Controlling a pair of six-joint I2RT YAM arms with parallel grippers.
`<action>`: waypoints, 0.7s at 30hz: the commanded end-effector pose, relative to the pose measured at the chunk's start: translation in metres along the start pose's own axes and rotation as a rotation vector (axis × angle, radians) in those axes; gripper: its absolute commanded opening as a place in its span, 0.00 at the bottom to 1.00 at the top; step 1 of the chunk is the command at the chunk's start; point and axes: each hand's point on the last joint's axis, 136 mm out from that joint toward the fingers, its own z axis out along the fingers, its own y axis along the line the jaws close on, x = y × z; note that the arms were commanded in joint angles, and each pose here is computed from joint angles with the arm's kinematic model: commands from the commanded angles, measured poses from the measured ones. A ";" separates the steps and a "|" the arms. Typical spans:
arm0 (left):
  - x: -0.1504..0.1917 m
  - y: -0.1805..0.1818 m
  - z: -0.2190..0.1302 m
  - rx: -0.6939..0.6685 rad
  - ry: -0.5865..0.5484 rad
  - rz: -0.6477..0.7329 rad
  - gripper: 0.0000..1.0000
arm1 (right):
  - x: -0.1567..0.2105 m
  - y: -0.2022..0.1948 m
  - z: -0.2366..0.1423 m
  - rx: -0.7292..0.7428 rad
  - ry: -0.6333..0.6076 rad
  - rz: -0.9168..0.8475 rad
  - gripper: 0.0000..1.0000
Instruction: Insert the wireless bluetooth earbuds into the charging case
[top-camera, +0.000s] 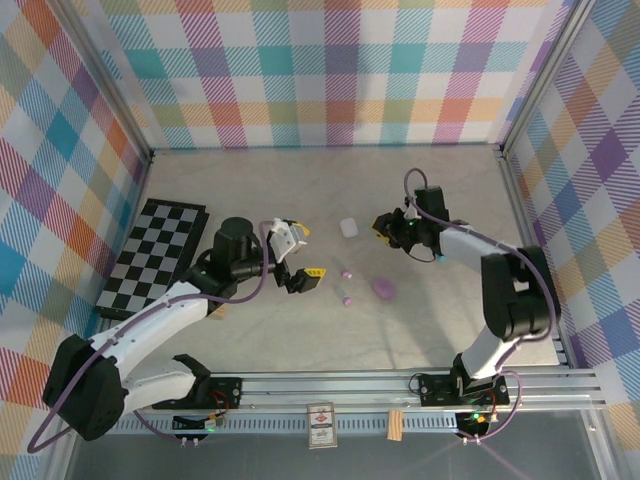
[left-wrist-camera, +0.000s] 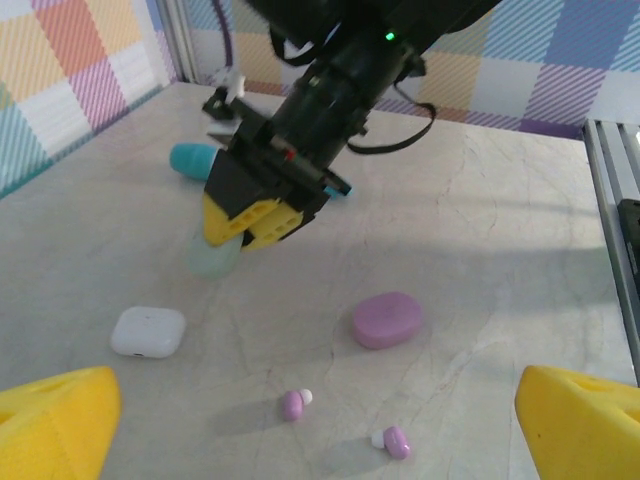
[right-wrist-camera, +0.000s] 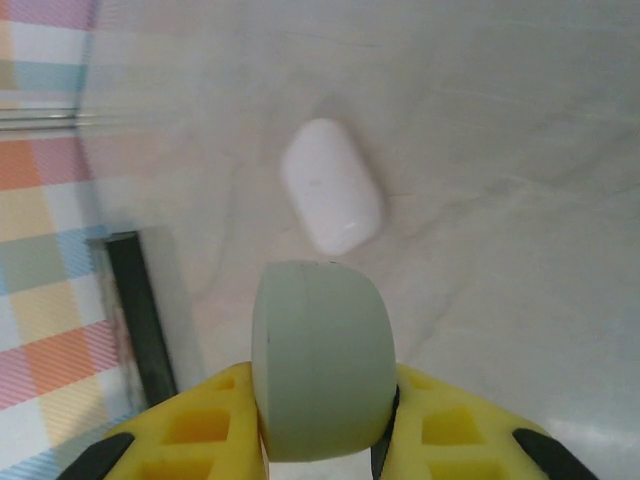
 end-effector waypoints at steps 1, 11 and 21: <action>0.001 -0.004 0.005 0.006 -0.010 0.003 1.00 | -0.012 0.006 0.017 -0.027 0.005 -0.061 0.20; 0.002 -0.006 0.001 -0.008 -0.023 -0.001 1.00 | -0.023 -0.023 0.038 0.092 0.015 -0.040 0.29; 0.000 0.004 0.003 -0.045 -0.068 -0.041 1.00 | 0.004 -0.018 -0.038 0.283 -0.012 -0.294 0.77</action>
